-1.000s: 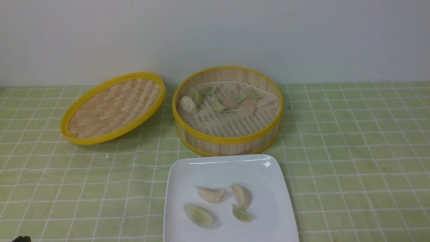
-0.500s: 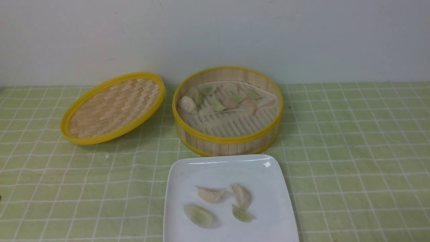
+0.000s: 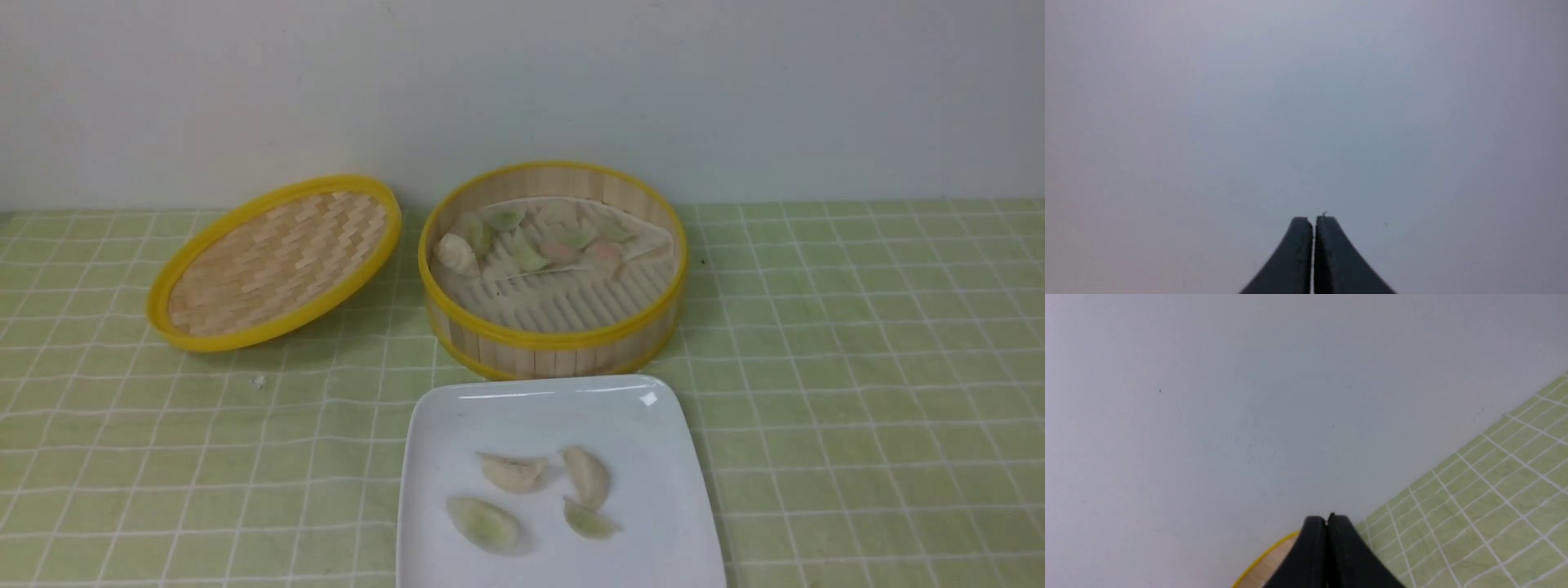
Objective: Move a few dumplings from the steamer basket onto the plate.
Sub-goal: Use the left arm to grab a dumpling from the steamer
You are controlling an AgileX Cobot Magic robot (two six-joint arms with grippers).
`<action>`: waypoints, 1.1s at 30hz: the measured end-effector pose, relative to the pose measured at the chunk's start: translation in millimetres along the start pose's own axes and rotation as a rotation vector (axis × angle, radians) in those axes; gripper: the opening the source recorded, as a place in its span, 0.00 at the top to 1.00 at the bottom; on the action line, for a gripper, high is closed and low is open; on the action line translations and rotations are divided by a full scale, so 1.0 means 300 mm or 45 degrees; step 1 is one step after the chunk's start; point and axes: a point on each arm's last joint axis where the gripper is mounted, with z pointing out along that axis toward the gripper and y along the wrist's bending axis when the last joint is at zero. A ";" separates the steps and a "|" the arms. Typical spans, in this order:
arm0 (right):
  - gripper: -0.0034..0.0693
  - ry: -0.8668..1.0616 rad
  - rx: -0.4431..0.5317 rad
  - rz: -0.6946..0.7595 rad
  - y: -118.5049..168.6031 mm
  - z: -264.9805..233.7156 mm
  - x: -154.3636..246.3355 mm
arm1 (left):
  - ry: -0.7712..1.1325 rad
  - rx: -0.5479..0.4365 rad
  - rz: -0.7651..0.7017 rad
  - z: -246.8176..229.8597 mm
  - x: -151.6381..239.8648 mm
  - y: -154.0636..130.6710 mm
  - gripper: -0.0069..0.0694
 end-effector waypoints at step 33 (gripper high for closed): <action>0.97 1.215 0.108 -0.712 0.423 0.320 -0.297 | 1.878 0.003 0.553 1.094 0.388 0.077 0.92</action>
